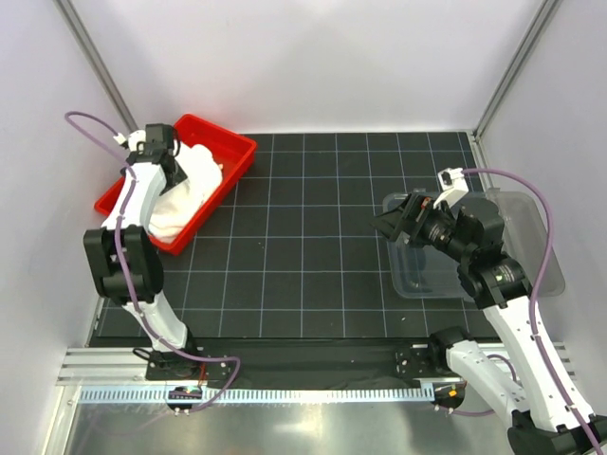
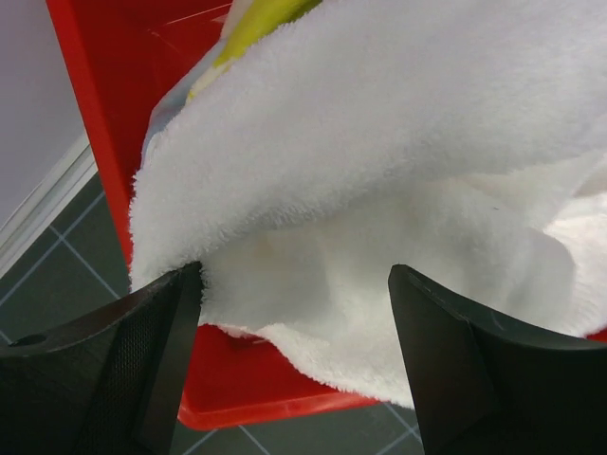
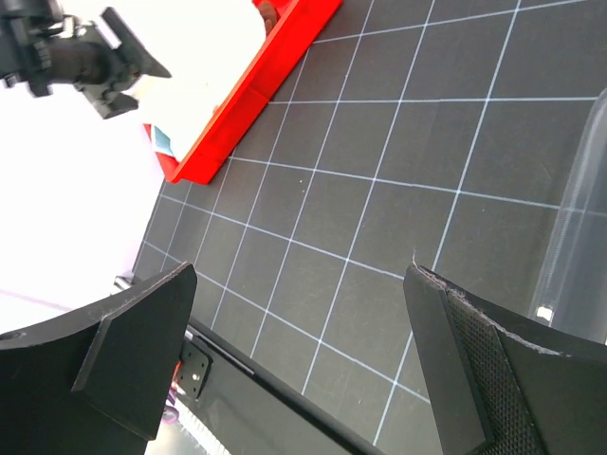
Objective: Fold and stack the towels
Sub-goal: Grab crumpled towel, then move the towel to the center of the board
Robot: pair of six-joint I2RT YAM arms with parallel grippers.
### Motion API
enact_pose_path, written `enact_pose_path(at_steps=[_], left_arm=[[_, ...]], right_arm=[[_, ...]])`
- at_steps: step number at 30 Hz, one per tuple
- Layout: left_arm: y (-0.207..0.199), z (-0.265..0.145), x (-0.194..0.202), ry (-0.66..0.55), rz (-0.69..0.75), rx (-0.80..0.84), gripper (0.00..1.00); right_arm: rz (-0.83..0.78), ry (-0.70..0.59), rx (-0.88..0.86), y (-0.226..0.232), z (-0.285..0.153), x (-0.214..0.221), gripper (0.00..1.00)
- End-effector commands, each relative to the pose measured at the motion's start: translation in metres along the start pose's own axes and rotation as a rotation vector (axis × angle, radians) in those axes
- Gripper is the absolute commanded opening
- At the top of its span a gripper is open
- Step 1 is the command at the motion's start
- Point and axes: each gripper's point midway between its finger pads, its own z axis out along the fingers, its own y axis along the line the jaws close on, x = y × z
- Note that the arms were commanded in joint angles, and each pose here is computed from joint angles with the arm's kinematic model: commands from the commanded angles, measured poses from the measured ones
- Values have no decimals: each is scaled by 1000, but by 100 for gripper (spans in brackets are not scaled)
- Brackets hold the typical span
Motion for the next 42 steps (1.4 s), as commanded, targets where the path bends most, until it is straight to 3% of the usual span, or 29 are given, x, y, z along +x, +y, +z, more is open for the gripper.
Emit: enact_pose_path(at_steps=[1,8,11,12,14,15,20,24,27,29,31,33,37,42], left_arm=[[28,2,-18,-57,-13,-150,83],[29,25,5,-10,-33,-122,81],[22,28,10,11,-28,-85,44],[20,27,8,13,-27,-73,22],[8,14,-7,4,-32,-3,5],[4,7,-13,-2,-30,28,1],[-17,-68,-76,-157,-53,207,0],[-34,-160,-131,-316,-102,452,0],[-58,-242,-150,-382,-131,780,0],[-78,-306,-145,-347,-170,1096,0],[-90,-347,-130,-250,-199,1314,0],[-112,-408,-80,-94,-106,1590,0],[-126,-436,25,98,93,1674,0],[-112,-329,152,347,146,1379,0]], right_arm=[[-9,-24,-59,13,3,-8,100],[-19,-11,-18,4,9,-6,99],[-9,-6,-11,2,10,-5,100],[-3,-8,-12,4,11,-7,99],[8,-4,-8,4,11,-8,100],[12,-5,-9,5,11,-9,99],[71,18,-43,14,14,-9,99],[93,0,-65,22,13,-16,99],[81,-37,-62,27,10,-29,99],[71,-55,-74,35,8,-40,99],[60,-60,-73,39,7,-47,99],[41,-77,-77,46,5,-57,99],[42,-57,-56,45,3,-57,99],[71,55,19,18,6,-18,98]])
